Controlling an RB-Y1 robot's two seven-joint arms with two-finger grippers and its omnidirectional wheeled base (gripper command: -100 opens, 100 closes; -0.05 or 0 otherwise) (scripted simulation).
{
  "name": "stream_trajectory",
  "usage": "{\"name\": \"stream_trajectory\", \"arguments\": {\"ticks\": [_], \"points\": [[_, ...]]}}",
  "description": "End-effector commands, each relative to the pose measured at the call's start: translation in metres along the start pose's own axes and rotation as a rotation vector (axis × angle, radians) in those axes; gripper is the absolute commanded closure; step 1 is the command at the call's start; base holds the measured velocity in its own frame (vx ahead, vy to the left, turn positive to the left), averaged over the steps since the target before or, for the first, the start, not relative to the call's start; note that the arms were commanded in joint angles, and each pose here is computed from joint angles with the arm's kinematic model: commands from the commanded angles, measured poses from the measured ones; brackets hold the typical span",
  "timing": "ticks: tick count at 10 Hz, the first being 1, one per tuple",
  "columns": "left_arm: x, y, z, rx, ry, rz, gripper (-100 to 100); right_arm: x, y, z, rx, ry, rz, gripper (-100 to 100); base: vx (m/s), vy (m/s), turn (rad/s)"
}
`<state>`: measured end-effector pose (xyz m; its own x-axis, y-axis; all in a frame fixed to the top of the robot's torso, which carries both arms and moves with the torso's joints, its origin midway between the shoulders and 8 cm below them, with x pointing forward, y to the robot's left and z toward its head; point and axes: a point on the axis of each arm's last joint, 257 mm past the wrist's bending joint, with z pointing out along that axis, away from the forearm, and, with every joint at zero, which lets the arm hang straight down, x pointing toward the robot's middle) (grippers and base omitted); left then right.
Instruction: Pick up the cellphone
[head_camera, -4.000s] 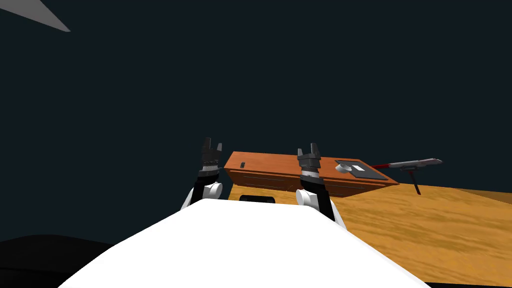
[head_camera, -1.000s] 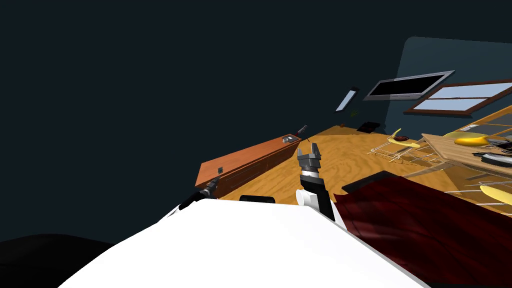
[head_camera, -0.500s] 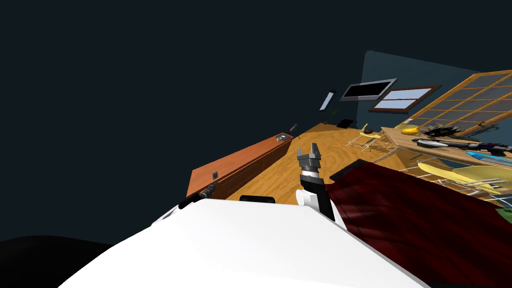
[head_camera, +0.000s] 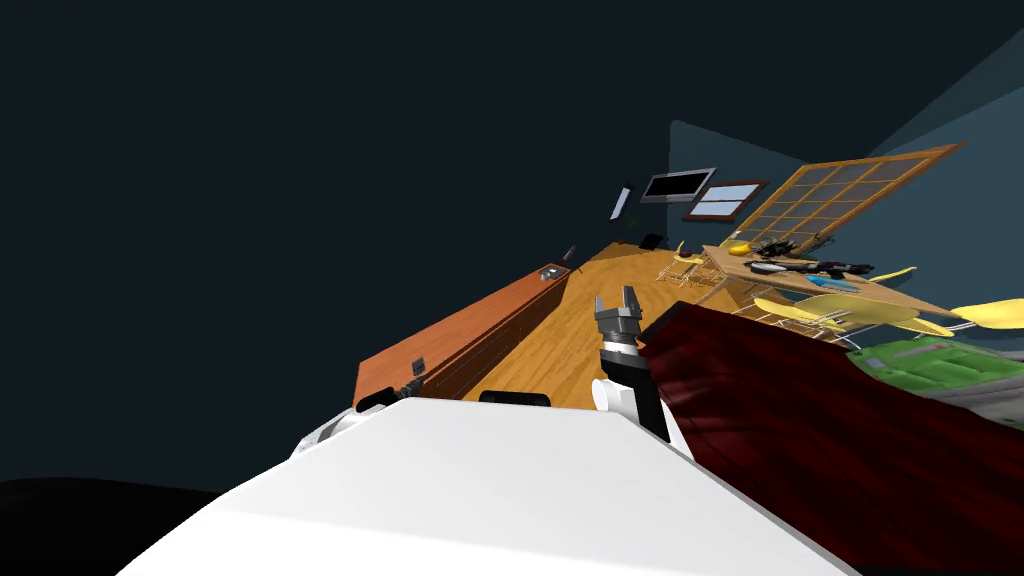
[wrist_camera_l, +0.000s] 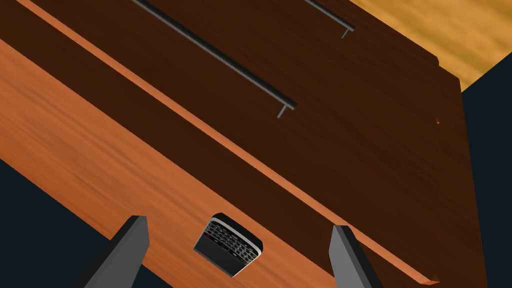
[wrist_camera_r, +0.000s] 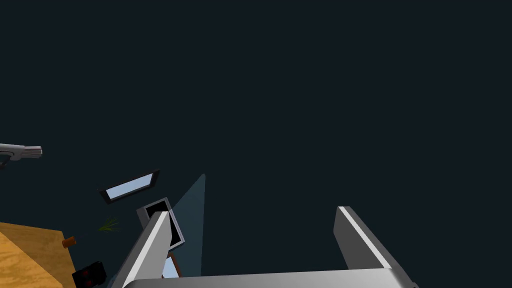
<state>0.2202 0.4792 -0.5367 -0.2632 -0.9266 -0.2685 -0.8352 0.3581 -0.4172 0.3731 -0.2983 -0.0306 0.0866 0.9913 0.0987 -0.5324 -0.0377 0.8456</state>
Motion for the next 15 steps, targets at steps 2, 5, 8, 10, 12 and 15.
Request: {"name": "stream_trajectory", "arguments": {"ticks": [2,5,8,10,12,15], "points": [[-0.002,0.028,0.0,-0.09,0.015,0.014,-100,0.0,0.0,0.0,0.0,0.0,0.0,0,0.03,0.077,-0.183],[-0.008,0.055,0.001,-0.183,0.03,0.026,-100,0.0,0.0,0.0,0.0,0.0,0.0,0,0.047,0.104,-0.267],[-0.014,0.086,-0.001,-0.297,0.047,0.04,-100,0.0,0.0,0.0,0.0,0.0,0.0,0,0.029,0.093,-0.246],[-0.015,0.094,-0.003,-0.329,0.052,0.043,-100,0.0,0.0,0.0,0.0,0.0,0.0,0,0.03,0.066,-0.093],[-0.017,0.107,-0.005,-0.379,0.061,0.048,-100,0.0,0.0,0.0,0.0,0.0,0.0,0,0.029,0.075,-0.201],[-0.016,0.112,-0.006,-0.401,0.066,0.049,-100,0.0,0.0,0.0,0.0,0.0,0.0,0,0.014,0.06,-0.094]]}}
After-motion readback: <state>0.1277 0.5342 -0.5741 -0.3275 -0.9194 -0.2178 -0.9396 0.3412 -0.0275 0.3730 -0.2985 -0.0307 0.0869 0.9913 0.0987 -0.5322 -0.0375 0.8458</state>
